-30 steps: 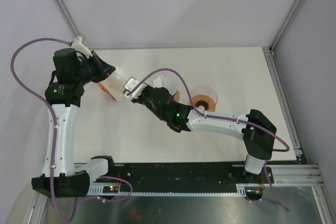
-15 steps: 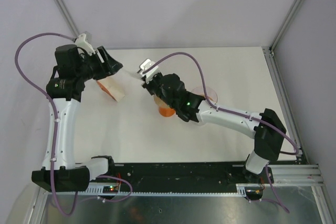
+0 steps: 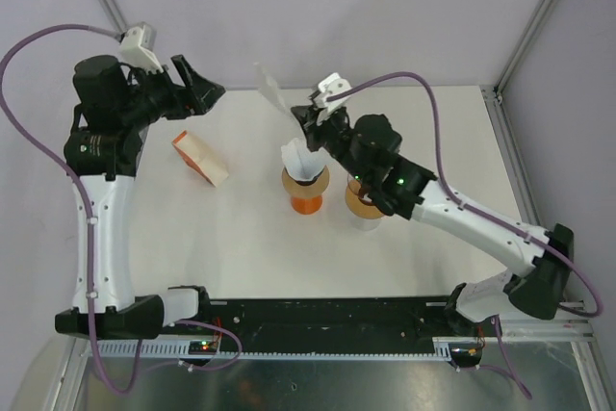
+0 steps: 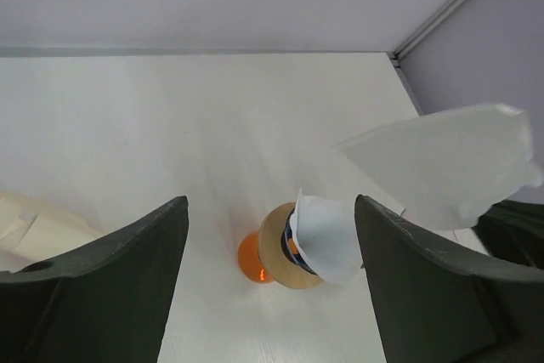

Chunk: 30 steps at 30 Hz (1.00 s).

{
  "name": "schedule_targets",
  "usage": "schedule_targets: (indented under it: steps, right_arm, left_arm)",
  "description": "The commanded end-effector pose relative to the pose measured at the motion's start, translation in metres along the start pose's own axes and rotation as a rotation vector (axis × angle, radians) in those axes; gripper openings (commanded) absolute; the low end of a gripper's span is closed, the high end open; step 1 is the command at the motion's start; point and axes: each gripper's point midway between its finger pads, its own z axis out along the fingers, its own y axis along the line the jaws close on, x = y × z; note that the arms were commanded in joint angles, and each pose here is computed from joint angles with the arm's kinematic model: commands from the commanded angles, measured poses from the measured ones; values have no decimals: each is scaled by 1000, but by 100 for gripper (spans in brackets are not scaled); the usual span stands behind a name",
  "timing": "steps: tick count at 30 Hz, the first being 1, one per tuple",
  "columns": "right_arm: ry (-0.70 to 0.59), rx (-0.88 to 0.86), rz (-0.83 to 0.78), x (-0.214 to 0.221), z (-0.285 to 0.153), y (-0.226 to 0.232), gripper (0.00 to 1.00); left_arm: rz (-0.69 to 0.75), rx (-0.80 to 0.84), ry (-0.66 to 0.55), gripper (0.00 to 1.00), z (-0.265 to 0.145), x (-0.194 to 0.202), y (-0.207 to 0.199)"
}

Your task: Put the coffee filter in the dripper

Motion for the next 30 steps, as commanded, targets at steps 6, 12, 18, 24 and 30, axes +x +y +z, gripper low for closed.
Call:
schedule_targets:
  steps: [6, 12, 18, 24, 30]
  right_arm:
    - [14, 178, 65, -32, -72, -58, 0]
    - [116, 258, 208, -18, -125, -83, 0]
    - [232, 341, 280, 3, -169, -95, 0]
    - [295, 386, 290, 19, -183, -96, 0]
    - [332, 383, 282, 33, -178, -89, 0]
  left_arm:
    - [244, 269, 31, 79, 21, 8, -101]
    - [424, 422, 97, 77, 39, 47, -169]
    - [455, 528, 144, 76, 49, 73, -223]
    - [399, 607, 203, 78, 60, 93, -261]
    - [371, 619, 232, 71, 76, 102, -274]
